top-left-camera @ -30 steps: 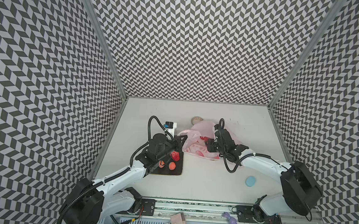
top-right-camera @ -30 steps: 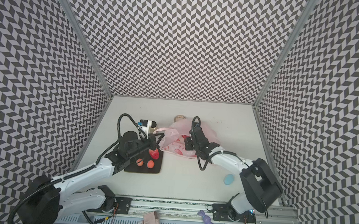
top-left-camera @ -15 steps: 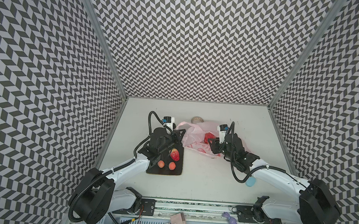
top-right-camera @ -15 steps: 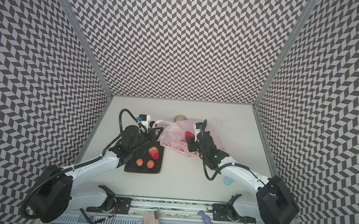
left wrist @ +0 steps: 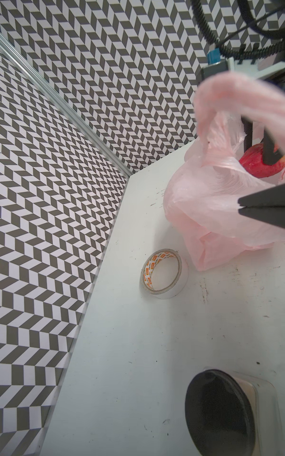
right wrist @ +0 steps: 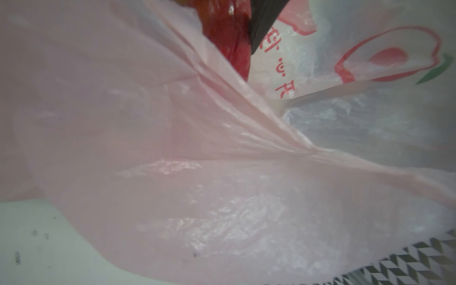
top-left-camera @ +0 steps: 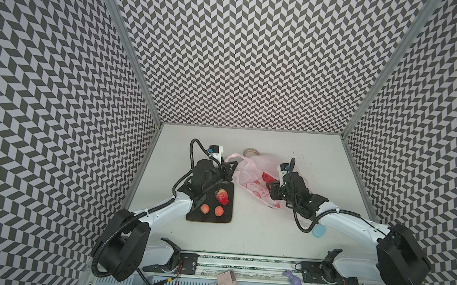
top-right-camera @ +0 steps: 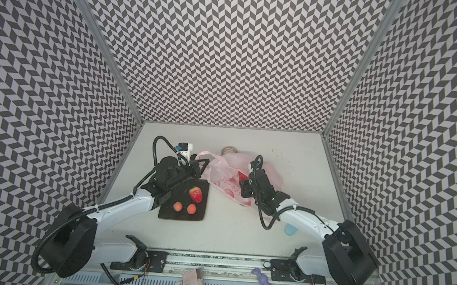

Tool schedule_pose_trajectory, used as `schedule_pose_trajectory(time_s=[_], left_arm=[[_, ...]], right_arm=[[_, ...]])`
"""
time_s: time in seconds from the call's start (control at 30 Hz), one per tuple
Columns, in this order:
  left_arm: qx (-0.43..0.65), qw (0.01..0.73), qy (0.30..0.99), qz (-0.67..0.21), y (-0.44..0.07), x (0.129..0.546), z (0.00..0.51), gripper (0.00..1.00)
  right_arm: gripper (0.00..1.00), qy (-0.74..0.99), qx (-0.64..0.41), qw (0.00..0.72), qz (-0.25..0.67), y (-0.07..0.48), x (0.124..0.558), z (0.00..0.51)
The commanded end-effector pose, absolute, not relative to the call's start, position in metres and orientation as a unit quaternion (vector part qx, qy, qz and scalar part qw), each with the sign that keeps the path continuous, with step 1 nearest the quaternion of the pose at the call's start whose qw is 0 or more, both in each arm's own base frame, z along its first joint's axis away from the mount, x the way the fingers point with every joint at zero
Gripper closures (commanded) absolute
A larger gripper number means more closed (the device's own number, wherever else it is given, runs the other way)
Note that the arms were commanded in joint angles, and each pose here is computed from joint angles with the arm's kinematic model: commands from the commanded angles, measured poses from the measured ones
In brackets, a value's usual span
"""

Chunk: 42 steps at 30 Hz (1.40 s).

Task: Take the fake fruits out of the plastic bag
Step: 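Lift the strawberry out with the right gripper while the left releases the bag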

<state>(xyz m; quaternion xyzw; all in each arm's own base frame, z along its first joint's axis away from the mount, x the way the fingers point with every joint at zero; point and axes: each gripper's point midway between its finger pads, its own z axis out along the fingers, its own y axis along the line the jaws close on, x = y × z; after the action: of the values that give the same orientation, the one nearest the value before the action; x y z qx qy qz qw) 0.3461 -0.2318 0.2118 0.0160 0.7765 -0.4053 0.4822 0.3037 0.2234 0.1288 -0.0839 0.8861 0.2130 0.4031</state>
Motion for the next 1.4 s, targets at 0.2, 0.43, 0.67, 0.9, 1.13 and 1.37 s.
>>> schedule_pose_trajectory(time_s=[0.2, 0.43, 0.67, 0.9, 1.13, 1.37], left_arm=[[0.021, 0.487, 0.761, -0.427, -0.241, 0.359, 0.226, 1.0], [0.027, 0.475, 0.764, -0.436, -0.246, 0.355, 0.221, 1.0], [0.043, 0.459, 0.77, -0.44, -0.254, 0.338, 0.211, 1.0], [0.06, 0.445, 0.78, -0.436, -0.261, 0.318, 0.2, 1.0], [0.047, 0.445, 0.786, -0.426, -0.252, 0.313, 0.192, 1.0], [0.06, 0.461, 0.776, -0.427, -0.255, 0.317, 0.199, 0.93]], right_arm=[[0.71, 0.715, -0.244, 0.576, 0.313, 0.258, 0.283, 0.235], [0.72, 0.668, -0.276, 0.624, 0.297, 0.261, 0.283, 0.251], [0.72, 0.679, -0.2, 0.653, 0.268, 0.246, 0.307, 0.247], [0.72, 0.702, -0.063, 0.667, 0.243, 0.224, 0.339, 0.25], [0.71, 0.693, 0.06, 0.662, 0.279, 0.205, 0.349, 0.27], [0.72, 0.704, 0.037, 0.658, 0.265, 0.209, 0.349, 0.292]])
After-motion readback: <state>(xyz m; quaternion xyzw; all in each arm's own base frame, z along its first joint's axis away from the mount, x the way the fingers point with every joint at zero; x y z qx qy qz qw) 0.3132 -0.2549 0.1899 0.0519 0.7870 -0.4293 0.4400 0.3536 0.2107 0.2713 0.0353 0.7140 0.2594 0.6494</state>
